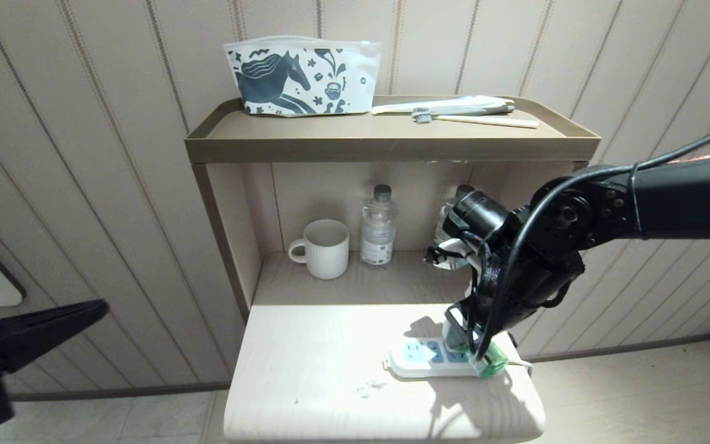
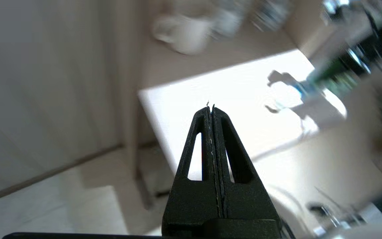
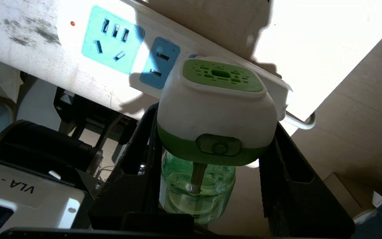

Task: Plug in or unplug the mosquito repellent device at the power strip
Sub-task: Hold the socket with your left hand and unplug it with your right hand

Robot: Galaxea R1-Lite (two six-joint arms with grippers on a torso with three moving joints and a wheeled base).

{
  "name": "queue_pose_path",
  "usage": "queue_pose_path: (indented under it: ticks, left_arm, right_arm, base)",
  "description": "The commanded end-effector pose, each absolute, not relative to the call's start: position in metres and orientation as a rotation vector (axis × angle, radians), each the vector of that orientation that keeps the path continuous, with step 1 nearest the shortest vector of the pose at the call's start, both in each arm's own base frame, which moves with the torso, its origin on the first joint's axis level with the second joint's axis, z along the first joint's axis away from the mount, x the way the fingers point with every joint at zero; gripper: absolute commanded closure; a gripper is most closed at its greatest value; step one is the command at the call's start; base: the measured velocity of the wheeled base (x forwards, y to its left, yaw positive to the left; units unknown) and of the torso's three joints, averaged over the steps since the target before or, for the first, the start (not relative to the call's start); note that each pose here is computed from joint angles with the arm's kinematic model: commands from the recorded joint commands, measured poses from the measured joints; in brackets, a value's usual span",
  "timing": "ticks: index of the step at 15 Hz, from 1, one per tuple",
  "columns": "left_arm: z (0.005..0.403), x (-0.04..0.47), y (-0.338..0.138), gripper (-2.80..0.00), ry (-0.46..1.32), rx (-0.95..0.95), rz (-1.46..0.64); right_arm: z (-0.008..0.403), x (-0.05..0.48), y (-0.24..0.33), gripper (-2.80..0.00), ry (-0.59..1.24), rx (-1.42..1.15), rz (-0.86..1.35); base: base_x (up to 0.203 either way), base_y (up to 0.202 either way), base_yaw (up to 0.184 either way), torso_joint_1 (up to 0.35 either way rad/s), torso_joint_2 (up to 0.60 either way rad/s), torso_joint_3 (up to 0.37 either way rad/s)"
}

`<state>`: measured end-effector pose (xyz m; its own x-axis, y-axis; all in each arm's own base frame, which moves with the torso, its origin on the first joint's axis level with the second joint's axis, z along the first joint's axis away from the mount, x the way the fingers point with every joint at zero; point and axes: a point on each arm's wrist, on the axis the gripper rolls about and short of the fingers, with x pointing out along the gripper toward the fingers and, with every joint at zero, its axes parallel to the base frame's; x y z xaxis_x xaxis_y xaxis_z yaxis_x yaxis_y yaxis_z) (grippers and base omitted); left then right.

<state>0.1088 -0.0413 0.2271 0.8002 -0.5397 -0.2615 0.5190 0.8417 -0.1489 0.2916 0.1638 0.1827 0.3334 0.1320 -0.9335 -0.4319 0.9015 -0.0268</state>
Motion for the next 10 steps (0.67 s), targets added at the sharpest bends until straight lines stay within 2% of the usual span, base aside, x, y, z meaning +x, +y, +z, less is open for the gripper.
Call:
queue_pose_path:
  ticks: [1, 5, 10]
  left_arm:
    - [0.194, 0.157, -0.12, 0.0, 0.484, 0.022, -0.75]
    - [0.142, 0.175, -0.218, 0.0, 0.475, 0.095, -0.791]
    - [0.096, 0.166, -0.289, 0.0, 0.402, 0.114, -0.819]
  right_arm:
    - [0.189, 0.288, 0.16, 0.0, 1.165, -0.281, 0.374]
    - [0.18, 0.289, 0.16, 0.0, 1.196, -0.288, 0.37]
    - [0.164, 0.298, 0.166, 0.0, 1.213, -0.294, 0.372]
  base:
    - [0.0, 0.0, 0.0, 0.0, 0.0, 0.0]
    - [0.0, 0.0, 0.0, 0.0, 0.0, 0.0]
    - [0.0, 0.0, 0.0, 0.0, 0.0, 0.0]
